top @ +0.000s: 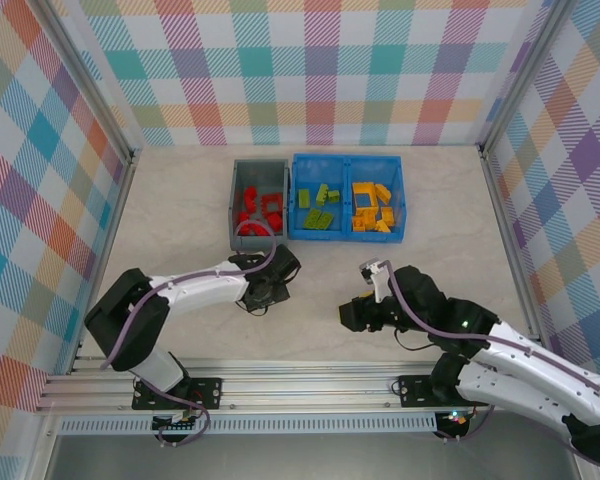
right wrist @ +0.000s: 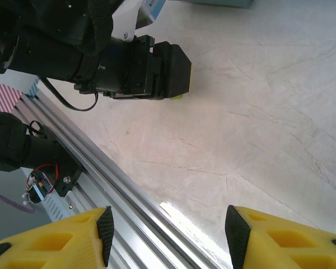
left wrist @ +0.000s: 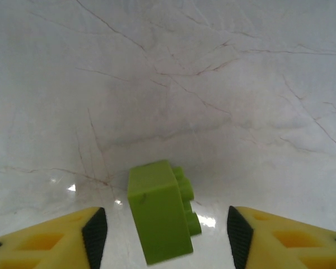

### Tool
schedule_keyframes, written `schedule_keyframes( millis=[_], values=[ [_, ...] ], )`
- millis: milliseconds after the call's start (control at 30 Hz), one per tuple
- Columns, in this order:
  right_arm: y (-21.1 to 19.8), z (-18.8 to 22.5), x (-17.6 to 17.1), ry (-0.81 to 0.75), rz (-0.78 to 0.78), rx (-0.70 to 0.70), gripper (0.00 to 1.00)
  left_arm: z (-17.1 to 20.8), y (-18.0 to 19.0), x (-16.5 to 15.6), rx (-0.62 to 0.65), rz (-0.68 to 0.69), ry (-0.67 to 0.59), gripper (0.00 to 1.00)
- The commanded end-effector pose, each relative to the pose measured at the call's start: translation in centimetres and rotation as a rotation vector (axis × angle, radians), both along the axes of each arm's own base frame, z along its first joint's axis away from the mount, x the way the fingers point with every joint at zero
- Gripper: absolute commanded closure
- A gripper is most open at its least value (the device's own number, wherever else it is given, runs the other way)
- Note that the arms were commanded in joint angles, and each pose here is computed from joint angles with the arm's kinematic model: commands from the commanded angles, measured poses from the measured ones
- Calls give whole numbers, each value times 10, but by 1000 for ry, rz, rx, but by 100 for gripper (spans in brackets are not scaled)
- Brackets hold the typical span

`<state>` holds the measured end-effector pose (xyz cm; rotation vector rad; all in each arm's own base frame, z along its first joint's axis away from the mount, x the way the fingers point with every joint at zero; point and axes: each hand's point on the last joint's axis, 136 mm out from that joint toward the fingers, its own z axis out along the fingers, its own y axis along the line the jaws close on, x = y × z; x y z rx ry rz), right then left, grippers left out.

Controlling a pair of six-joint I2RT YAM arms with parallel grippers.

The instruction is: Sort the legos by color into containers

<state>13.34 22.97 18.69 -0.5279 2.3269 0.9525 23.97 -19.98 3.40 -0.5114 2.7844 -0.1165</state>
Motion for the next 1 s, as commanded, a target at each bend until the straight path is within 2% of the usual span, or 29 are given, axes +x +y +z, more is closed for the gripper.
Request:
schedule_keyframes(
  millis=[0, 167, 300, 367, 500, 667, 800, 967],
  values=[
    [7, -2, -1, 31, 0, 25, 43, -11, 2, 4, 7, 11, 9, 49],
    [15, -3, 2, 38, 4, 20, 44, -10, 5, 8, 33, 15, -6, 66],
    [18, 8, 8, 11, -12, 29, 44, 14, 2, 13, 30, -15, -62, 76],
    [15, 18, 17, -24, -48, 5, 44, 35, -8, 18, 19, -64, -90, 77],
    [-7, 50, 54, -127, -243, -121, 45, 89, -44, 38, -15, -185, -142, 78],
    [-20, 95, 96, -197, -406, -145, 44, 146, -91, 77, -78, -288, -236, 77],
    [-23, 109, 124, -149, -477, -112, 44, 158, -117, 120, -116, -319, -264, 77],
    [-9, 114, 144, -131, -462, -66, 44, 152, -142, 181, -219, -349, -285, 77]
  ],
)
